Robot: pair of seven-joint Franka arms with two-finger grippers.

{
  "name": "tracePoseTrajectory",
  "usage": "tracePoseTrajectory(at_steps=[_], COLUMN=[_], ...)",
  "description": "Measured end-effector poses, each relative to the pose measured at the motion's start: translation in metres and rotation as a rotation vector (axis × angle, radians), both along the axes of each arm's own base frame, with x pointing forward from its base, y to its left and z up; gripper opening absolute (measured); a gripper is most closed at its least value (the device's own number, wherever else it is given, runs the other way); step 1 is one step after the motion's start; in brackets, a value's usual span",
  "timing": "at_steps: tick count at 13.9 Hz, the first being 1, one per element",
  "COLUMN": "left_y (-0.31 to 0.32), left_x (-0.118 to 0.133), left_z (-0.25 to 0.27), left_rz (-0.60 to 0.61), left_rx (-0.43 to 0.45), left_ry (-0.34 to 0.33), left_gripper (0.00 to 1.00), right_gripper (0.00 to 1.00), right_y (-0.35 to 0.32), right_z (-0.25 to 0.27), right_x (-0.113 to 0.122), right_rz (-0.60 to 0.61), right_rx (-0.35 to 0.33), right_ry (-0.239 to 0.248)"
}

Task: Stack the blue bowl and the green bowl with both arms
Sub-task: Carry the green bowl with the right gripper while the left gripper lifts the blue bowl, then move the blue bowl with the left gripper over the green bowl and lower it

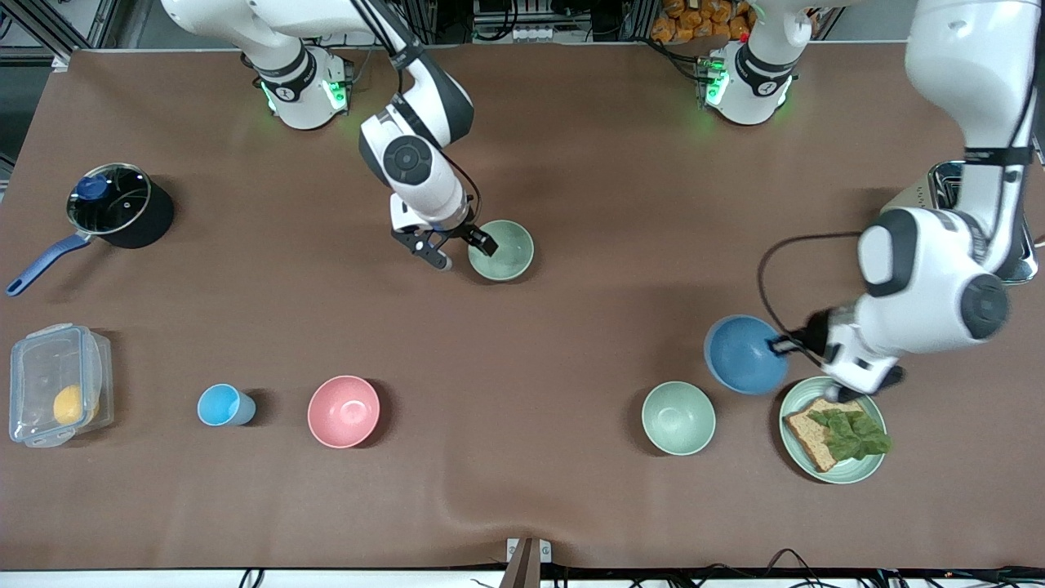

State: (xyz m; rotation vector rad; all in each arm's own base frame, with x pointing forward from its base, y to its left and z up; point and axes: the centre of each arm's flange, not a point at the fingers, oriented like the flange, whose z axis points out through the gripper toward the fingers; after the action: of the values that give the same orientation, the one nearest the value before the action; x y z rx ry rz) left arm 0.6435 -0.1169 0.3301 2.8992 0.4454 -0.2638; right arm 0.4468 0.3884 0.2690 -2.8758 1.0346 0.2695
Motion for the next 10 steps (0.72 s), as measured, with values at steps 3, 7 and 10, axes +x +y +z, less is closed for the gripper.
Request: tracePoseTrajectory(at_steps=[3, 7, 10], left_y=[-0.091, -0.205, -0.258], left_x=[-0.029, -0.077, -0.114], left_z=[0.008, 0.021, 0.009], left_rz=[0.004, 0.028, -0.013], left_rx=[-0.011, -0.003, 0.019], left_ry=[0.039, 0.05, 0.079], left_gripper=[0.06, 0.06, 0.06], right_gripper=[1.0, 1.0, 1.0], right_y=[-0.014, -0.045, -0.054], right_z=[0.008, -0.024, -0.051], right_x=[0.019, 0.04, 0.045], right_rz=[-0.142, -0.342, -0.441], right_rx=[0.028, 0.1, 0.17], right_ry=[0.039, 0.151, 0.212])
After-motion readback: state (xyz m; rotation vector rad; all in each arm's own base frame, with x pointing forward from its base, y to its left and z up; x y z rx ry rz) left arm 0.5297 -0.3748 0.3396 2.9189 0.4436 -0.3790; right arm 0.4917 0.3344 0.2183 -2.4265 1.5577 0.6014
